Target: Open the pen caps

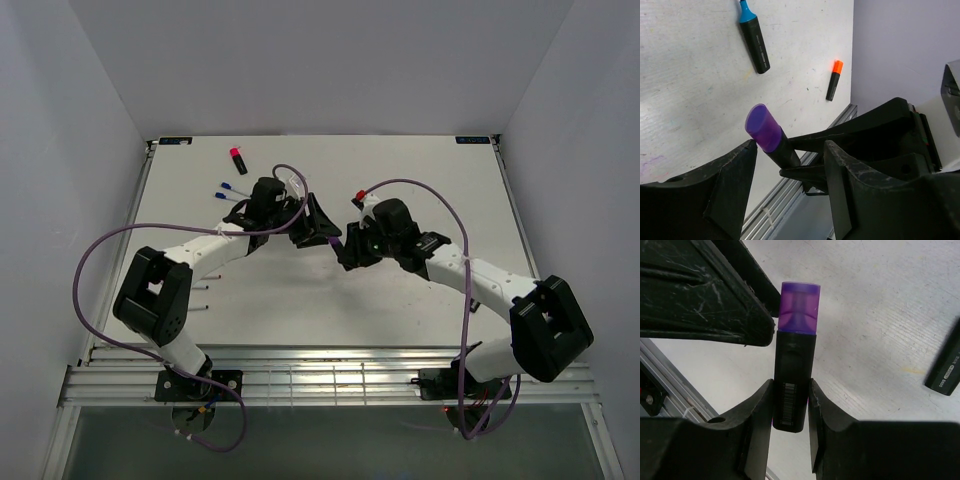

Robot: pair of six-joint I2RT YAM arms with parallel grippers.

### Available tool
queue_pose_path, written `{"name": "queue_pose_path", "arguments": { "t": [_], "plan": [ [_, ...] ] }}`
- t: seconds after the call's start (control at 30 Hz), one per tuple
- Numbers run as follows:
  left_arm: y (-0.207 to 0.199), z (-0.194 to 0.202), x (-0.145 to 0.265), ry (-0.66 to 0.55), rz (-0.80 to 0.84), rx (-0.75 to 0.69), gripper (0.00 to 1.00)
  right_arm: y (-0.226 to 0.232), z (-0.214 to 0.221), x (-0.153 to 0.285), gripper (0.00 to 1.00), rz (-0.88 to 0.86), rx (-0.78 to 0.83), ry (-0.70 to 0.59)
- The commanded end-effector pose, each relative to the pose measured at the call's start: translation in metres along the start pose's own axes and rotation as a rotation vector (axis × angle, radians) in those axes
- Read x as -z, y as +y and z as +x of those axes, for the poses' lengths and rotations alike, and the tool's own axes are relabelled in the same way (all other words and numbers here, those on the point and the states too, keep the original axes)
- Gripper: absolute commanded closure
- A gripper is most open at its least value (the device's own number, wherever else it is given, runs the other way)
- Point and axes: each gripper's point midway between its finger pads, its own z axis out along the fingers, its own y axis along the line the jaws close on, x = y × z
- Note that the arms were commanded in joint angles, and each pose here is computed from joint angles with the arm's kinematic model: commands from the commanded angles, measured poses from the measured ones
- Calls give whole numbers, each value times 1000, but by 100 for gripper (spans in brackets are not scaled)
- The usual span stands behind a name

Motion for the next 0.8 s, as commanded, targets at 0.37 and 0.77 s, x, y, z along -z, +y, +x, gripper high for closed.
{"name": "queue_pose_path", "arguments": {
  "t": [0.37, 0.77],
  "plan": [
    [4, -8, 4, -63, -60, -38, 41, 39, -18, 12, 92, -104, 48, -85],
    [0, -6, 6, -57, -39, -38, 70, 33, -18, -4, 92, -85, 18, -97]
  ]
}}
